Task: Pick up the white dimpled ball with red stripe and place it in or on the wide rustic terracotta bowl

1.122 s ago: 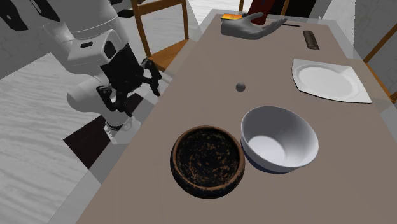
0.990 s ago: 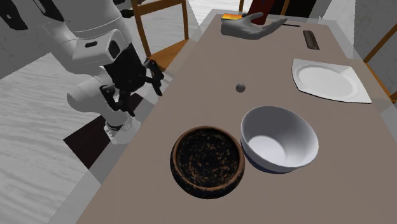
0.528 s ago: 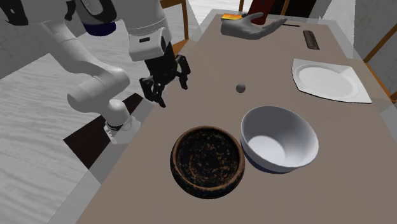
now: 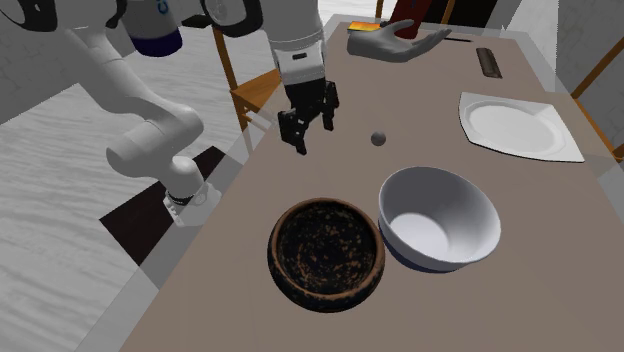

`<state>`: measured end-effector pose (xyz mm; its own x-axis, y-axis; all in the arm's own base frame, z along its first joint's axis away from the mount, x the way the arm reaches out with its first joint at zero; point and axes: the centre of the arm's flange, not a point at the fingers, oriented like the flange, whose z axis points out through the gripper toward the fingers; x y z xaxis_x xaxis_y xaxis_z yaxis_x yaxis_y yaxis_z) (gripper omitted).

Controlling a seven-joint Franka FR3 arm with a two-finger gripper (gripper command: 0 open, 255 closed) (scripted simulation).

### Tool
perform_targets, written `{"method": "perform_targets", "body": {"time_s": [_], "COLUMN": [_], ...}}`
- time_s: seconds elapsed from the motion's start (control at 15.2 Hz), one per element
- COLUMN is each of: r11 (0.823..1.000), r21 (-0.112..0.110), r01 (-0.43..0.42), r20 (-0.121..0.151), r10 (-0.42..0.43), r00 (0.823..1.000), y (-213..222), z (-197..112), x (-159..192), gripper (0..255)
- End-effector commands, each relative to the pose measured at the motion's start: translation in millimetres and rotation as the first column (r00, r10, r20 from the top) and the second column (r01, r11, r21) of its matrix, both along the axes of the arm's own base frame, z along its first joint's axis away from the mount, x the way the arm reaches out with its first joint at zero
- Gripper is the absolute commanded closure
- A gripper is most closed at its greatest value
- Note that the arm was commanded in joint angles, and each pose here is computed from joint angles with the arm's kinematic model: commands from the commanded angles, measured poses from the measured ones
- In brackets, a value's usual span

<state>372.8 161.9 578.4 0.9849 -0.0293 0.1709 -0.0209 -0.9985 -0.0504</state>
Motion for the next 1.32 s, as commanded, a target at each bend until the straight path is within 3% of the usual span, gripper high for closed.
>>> {"method": "perform_targets", "body": {"time_s": [0.0, 0.86, 1.25], "r11": [1.0, 0.997, 0.997], "r21": [-0.006, -0.05, -0.052], "r01": [-0.008, -0.062, -0.064], "r20": [0.0, 0.0, 0.0], "r10": [0.008, 0.062, 0.064], "r00": [1.0, 0.998, 0.998], "y": [27.5, 193.9, 200.4], "z": [-5.9, -46.1, -73.8], "x": [8.0, 51.3, 57.4], "gripper": [0, 0, 0]}}
